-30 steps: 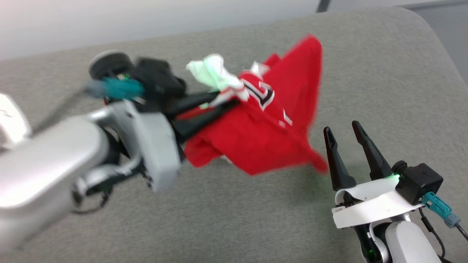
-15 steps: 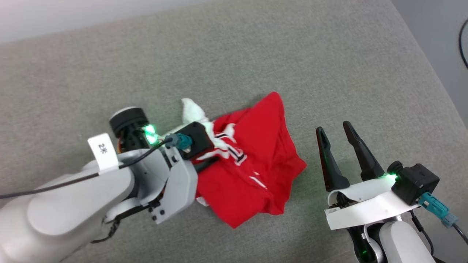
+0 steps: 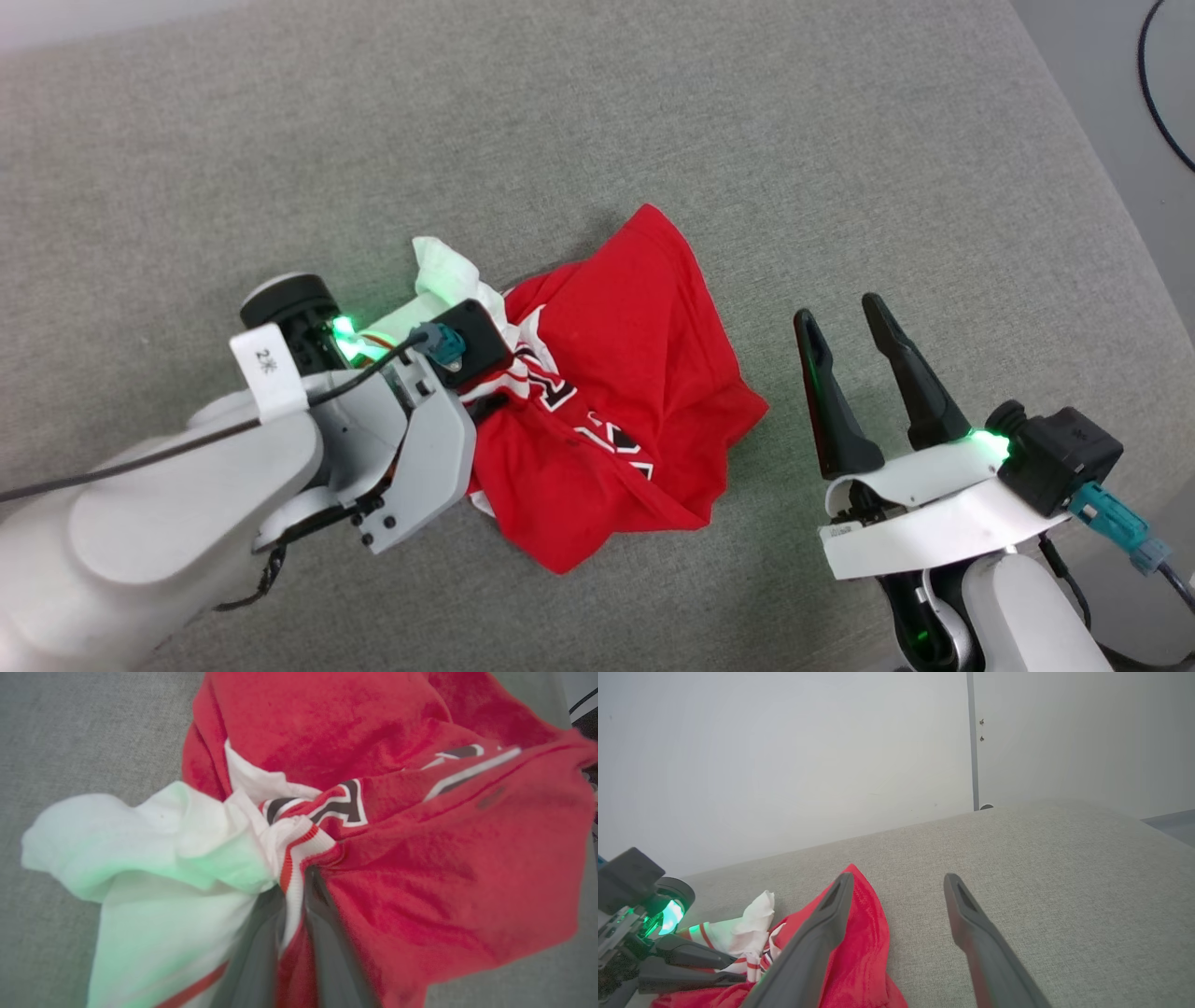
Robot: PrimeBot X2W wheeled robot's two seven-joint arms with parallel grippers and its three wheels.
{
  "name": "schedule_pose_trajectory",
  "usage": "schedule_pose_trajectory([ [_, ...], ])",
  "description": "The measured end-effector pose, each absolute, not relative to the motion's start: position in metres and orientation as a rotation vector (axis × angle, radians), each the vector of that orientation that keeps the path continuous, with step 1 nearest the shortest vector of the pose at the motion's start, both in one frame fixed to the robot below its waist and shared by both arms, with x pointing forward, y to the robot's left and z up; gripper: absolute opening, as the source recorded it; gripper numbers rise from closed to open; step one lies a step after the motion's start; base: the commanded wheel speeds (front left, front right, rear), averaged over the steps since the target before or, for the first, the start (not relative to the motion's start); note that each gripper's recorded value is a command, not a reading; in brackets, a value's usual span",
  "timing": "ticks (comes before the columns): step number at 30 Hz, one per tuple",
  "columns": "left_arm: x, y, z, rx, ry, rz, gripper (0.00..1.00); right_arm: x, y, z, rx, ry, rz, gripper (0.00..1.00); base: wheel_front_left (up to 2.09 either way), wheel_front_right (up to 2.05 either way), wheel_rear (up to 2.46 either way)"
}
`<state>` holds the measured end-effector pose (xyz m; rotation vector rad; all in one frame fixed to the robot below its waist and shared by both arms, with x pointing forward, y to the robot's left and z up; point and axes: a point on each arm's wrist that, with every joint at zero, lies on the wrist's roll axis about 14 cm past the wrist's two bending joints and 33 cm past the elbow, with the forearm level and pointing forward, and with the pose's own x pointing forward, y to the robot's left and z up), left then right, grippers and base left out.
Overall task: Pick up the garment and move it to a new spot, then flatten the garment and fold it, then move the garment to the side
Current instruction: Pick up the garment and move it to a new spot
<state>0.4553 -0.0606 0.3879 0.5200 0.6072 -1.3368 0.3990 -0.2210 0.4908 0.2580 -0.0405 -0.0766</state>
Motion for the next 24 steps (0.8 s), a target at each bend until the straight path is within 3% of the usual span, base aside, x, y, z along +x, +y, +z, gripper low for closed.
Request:
schedule_pose_trajectory([
  [7, 0.458, -0.063, 0.384, 0.476, 0.625, -1.331, 0.00, 0.403, -0.219, 0.487, 0.257, -0.032, -0.069, 1.00, 0.00, 0.00, 0.00],
  [8, 0.459, -0.063, 0.385, 0.460, 0.626, -1.327, 0.04, 0.404, -0.218, 0.486, 0.256, -0.027, -0.065, 1.00, 0.00, 0.00, 0.00],
  [10, 0.460, -0.063, 0.390, 0.428, 0.614, -1.317, 0.44, 0.405, -0.214, 0.483, 0.251, -0.019, -0.053, 1.00, 0.00, 0.00, 0.00],
  [11, 0.462, -0.063, 0.394, 0.407, 0.604, -1.309, 0.56, 0.406, -0.212, 0.482, 0.249, -0.016, -0.046, 1.00, 0.00, 0.00, 0.00],
  [12, 0.464, -0.063, 0.398, 0.384, 0.593, -1.298, 0.98, 0.407, -0.210, 0.481, 0.243, -0.013, -0.038, 1.00, 0.00, 0.00, 0.00],
  [24, 0.481, -0.034, 0.471, 0.088, 0.410, -1.125, 1.00, 0.427, -0.179, 0.476, 0.188, 0.002, 0.073, 1.00, 0.00, 0.00, 0.00],
])
